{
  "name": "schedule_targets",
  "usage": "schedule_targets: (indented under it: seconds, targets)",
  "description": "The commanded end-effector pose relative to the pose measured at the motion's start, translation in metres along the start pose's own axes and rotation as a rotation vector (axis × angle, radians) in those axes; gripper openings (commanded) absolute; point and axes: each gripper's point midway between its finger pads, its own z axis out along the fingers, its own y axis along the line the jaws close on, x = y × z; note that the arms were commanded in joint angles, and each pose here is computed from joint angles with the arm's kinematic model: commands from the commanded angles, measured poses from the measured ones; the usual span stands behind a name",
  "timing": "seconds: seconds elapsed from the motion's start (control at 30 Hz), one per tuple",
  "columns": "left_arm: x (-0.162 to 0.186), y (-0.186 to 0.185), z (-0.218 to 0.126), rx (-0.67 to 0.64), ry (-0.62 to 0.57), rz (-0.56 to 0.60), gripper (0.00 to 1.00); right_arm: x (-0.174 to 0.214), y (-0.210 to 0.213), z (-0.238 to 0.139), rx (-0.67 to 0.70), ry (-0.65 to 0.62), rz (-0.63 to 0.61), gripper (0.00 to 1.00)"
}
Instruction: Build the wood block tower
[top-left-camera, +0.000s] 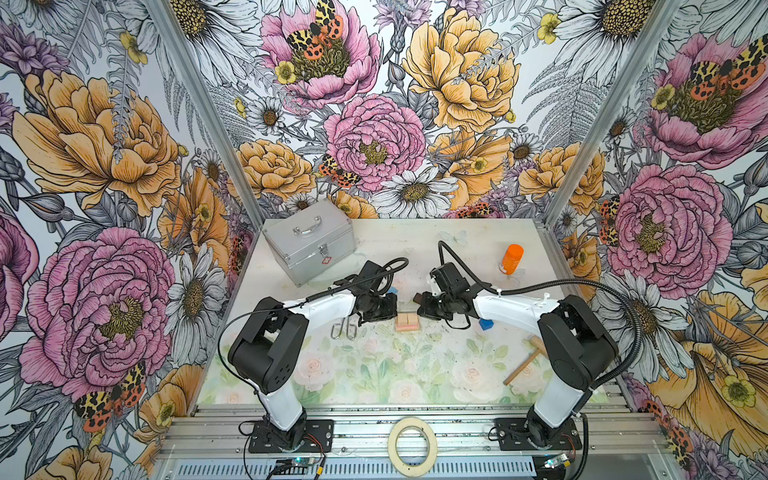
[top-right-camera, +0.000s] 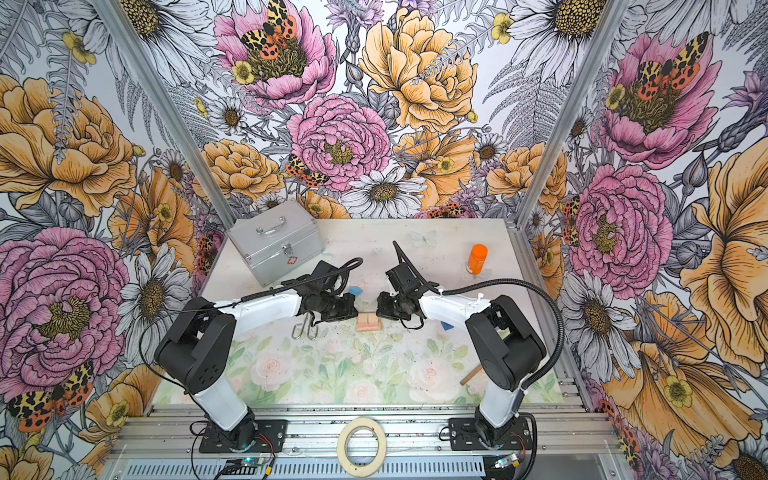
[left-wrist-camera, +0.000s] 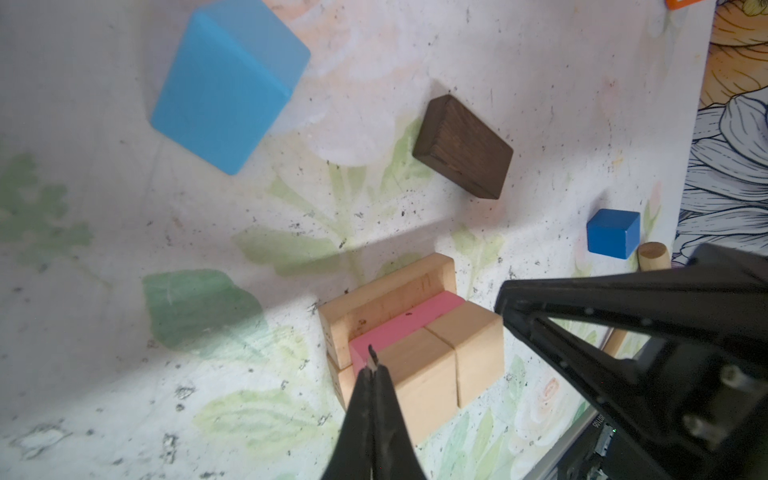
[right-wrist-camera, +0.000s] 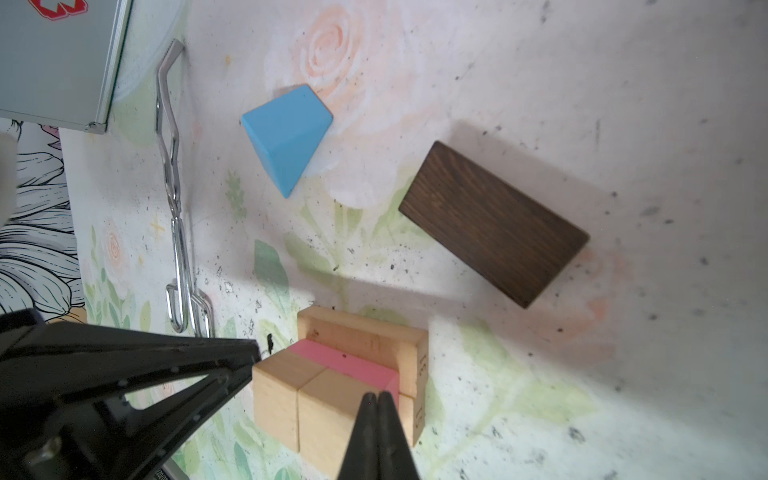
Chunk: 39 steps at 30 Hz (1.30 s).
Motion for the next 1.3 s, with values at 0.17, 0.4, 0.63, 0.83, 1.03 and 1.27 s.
schedule_targets:
  seconds: [0.17,0.4,0.63,0.83,1.03,1.27]
  targets:
    - [0.0,-0.01,-0.011,0.036,-0.022,0.0,0.0,-0.002,0.0,-0.009,0.009,-0.042,0.013,0.0]
    - [0.003,-0.007,-0.011,0.031,-0.016,-0.01,0.0,-0.001,0.001,-0.01,0.003,-0.041,0.014,0.0]
    - [0.005,-0.005,-0.011,0.026,-0.015,-0.017,0.0,0.003,0.004,-0.009,-0.003,-0.032,0.011,0.0]
    - [0.006,-0.008,-0.012,0.037,-0.011,-0.011,0.0,0.004,0.006,-0.009,-0.006,-0.031,0.009,0.0]
    - [0.011,-0.008,-0.008,0.036,0.005,-0.018,0.0,0.006,0.007,-0.007,-0.005,-0.025,0.006,0.0]
    - [0.014,-0.013,-0.007,0.042,0.01,-0.007,0.0,0.007,0.008,-0.008,-0.006,-0.025,0.004,0.0]
